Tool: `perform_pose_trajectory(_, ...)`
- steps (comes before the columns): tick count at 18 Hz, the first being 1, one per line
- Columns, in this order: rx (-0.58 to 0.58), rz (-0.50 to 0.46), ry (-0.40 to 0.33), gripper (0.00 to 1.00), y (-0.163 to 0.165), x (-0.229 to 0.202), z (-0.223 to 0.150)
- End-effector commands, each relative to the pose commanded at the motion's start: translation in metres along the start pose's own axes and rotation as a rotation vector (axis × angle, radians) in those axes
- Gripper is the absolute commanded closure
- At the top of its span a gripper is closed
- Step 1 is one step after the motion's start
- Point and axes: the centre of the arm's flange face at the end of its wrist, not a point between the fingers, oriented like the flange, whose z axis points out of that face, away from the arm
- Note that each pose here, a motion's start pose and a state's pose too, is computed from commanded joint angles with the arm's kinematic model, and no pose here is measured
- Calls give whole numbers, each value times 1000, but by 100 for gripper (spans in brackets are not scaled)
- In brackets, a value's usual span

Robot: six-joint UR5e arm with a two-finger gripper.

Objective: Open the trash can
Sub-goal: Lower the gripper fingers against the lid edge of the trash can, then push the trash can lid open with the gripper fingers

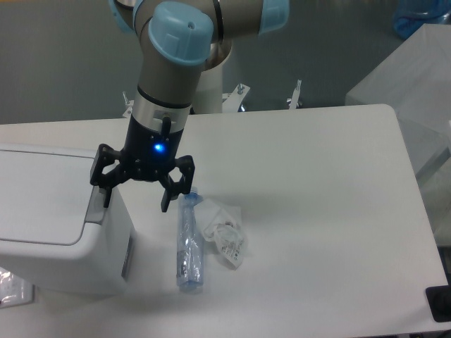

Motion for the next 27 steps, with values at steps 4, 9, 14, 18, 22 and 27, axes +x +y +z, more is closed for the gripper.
perform_pose_trajectory(4, -3, 0, -3, 0, 0, -2, 3)
perform_pose_trajectory(9, -7, -3, -3, 0, -1, -4, 5)
perform_pose_trajectory(14, -7, 0, -4, 0, -1, -3, 5)
perform_pose_trajectory(18, -9, -1, -4, 0, 0, -3, 6)
perform_pose_trajectory(22, -9, -2, -4, 0, 0, -3, 6)
perform_pose_trajectory(27, 3, 3, -5, 0, -2, -1, 0)
